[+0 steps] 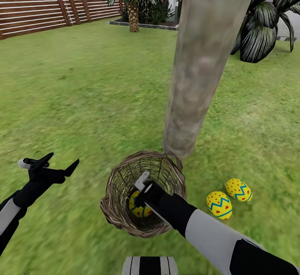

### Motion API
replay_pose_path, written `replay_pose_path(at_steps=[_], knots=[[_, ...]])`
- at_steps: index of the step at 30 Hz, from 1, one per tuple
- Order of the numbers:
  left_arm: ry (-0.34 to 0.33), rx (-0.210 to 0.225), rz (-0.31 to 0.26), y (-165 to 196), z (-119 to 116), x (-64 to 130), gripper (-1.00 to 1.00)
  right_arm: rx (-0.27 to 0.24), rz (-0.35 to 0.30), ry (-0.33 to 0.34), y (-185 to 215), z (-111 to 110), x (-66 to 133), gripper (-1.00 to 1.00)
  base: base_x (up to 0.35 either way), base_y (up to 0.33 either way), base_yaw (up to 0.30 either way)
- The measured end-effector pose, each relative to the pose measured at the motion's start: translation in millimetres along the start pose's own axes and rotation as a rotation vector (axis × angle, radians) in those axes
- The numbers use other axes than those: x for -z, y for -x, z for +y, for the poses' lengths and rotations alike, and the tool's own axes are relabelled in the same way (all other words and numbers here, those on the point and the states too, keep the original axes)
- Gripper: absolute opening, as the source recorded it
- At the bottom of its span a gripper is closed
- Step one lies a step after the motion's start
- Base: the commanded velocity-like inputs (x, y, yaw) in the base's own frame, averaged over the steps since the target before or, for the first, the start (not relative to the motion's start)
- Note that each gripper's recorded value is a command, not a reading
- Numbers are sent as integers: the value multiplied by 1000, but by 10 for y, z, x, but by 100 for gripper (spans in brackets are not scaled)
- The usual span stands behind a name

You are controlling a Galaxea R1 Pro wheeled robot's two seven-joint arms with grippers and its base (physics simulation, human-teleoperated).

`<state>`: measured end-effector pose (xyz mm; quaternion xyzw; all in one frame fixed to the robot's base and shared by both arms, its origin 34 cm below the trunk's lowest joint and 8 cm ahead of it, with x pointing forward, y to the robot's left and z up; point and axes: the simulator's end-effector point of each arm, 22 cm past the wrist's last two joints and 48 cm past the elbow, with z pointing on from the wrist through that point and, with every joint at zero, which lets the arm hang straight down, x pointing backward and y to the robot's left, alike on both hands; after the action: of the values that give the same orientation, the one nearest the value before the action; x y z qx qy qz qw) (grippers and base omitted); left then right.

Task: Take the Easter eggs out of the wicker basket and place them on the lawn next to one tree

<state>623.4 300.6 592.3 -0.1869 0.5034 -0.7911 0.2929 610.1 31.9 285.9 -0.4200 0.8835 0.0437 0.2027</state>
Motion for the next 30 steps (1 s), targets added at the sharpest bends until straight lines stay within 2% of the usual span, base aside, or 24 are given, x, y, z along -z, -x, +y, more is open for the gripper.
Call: replay_pose_path(at_steps=[8, 12, 14, 23, 30], knots=[[20, 23, -10, 20, 173, 62, 100, -5, 3, 27, -62, 86, -130, 100, 0, 0, 0], [29, 34, -17, 30, 257, 97, 100, -8, -51, 48, 62, 185, -148, 100, 0, 0, 0], [34, 40, -20, 34, 299, 114, 100, -10, -54, 54, 56, 208, -176, 100, 0, 0, 0], [59, 65, -31, 47, 496, 193, 100, -17, -43, 77, -7, 298, -294, 100, 0, 0, 0], [77, 84, -40, 53, 647, 255, 100, -25, 12, 92, -162, 316, -411, 100, 0, 0, 0]])
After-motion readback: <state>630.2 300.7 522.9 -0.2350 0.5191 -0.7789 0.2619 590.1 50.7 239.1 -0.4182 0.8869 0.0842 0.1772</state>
